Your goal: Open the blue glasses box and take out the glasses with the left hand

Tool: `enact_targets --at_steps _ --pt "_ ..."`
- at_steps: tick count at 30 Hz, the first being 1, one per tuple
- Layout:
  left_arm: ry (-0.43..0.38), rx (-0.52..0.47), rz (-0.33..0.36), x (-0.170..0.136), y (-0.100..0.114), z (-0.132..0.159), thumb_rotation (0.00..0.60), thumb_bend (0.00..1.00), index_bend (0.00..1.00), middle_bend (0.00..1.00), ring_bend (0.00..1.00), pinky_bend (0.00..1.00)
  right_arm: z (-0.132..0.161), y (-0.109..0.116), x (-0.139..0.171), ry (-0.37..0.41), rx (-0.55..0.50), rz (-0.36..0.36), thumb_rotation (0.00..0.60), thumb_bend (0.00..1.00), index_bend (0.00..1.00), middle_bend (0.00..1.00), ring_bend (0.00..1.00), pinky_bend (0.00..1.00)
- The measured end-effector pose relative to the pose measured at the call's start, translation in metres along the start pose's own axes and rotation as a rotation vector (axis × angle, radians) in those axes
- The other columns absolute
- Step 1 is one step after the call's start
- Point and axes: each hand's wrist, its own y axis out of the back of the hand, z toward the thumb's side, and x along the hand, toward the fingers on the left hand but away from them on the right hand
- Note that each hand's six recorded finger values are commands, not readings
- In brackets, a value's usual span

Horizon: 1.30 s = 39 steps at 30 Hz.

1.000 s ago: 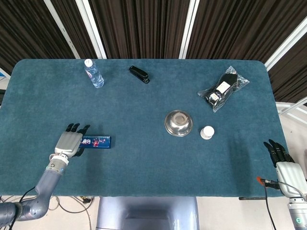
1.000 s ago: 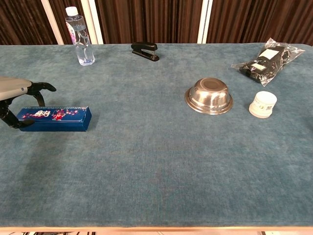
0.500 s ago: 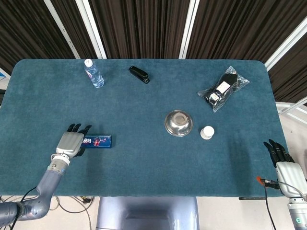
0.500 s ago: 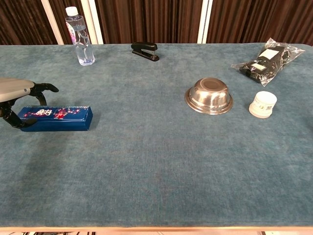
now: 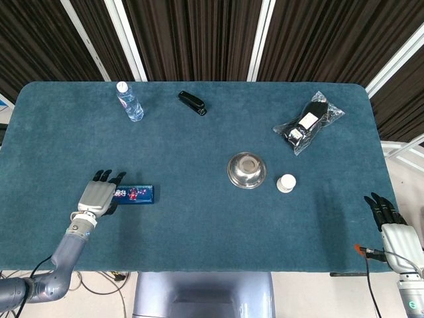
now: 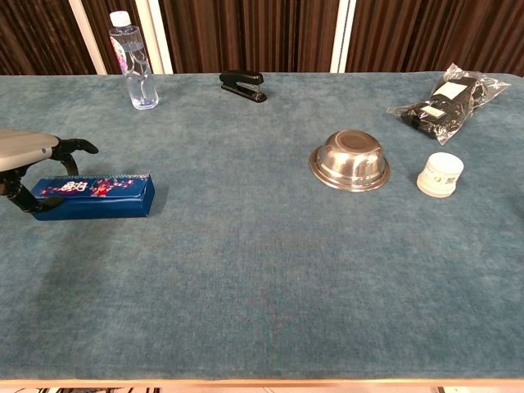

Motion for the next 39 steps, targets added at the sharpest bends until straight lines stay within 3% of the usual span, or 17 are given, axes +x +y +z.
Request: enact_targets --at_steps 22,39 --pt "0.016 0.018 0.014 0.014 0.002 0.002 0.600 0.48 0.03 0.18 0.01 0.05 0.000 0.000 0.000 -0.002 -0.001 -0.001 0.600 0.11 0.00 0.00 0.00 0.21" --pt "0.050 0.040 0.071 0.038 0.021 0.002 0.600 0.47 0.03 0.17 0.01 0.05 0.000 0.000 0.000 -0.009 -0.003 0.002 0.600 0.11 0.00 0.00 0.00 0.21"
